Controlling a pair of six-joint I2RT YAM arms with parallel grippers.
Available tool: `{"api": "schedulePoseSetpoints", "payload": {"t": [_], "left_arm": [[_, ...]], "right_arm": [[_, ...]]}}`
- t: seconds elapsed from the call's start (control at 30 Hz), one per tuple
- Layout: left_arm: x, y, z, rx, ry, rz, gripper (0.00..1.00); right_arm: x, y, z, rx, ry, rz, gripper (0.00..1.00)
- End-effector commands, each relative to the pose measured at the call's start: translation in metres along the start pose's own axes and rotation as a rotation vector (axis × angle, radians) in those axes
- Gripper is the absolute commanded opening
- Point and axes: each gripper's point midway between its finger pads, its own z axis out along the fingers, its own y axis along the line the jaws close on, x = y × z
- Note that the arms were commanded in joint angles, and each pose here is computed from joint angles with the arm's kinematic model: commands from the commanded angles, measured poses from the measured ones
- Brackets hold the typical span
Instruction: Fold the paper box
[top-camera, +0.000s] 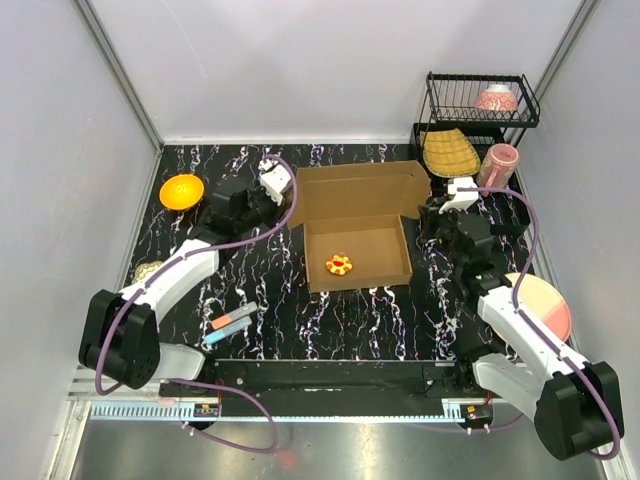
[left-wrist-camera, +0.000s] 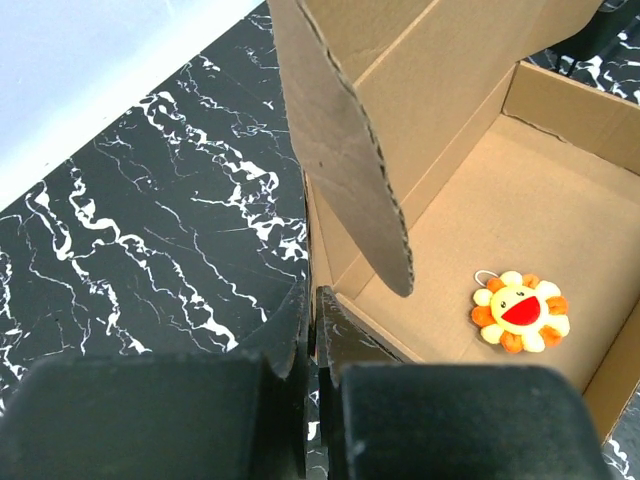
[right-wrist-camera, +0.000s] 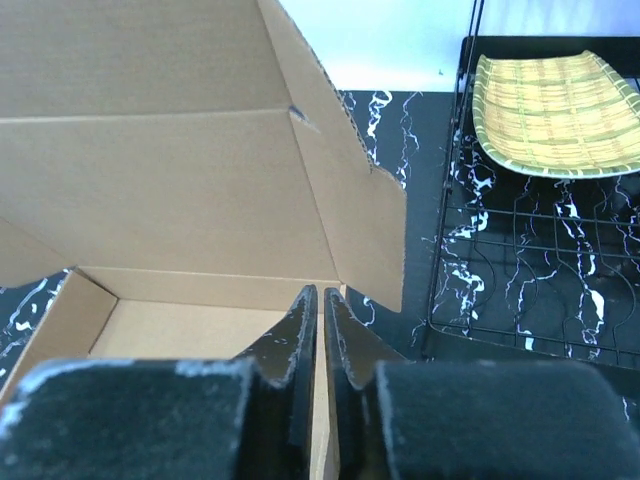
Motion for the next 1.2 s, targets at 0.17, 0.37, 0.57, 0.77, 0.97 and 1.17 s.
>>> {"api": "schedulePoseSetpoints", "payload": {"t": [0.17, 0.37, 0.57, 0.77, 0.97, 1.17], "left_arm": [[-0.011, 0.036, 0.009, -0.055, 0.107, 0.127, 0.00], [-0.009, 0.034, 0.015, 0.013, 0.103, 0.124, 0.00], [-0.004, 0.035, 0.025, 0.045, 0.111, 0.081, 0.00], [-0.002, 0.034, 0.030, 0.059, 0.114, 0.065, 0.00], [-0.003, 0.033, 0.026, 0.051, 0.106, 0.059, 0.00], [-0.015, 0.032, 0.019, 0.028, 0.076, 0.038, 0.00]], "right_arm": [[-0.032, -0.008, -0.004, 0.055, -0.091, 0.022, 0.46], [-0.021, -0.015, 0.003, 0.074, -0.124, -0.054, 0.51], [-0.015, -0.006, 0.027, 0.020, -0.081, -0.100, 0.51], [-0.023, -0.003, 0.044, 0.008, -0.098, -0.122, 0.51], [-0.027, 0.007, 0.058, -0.041, -0.095, -0.123, 0.42], [-0.029, 0.010, 0.057, -0.047, -0.060, -0.082, 0.30]]}}
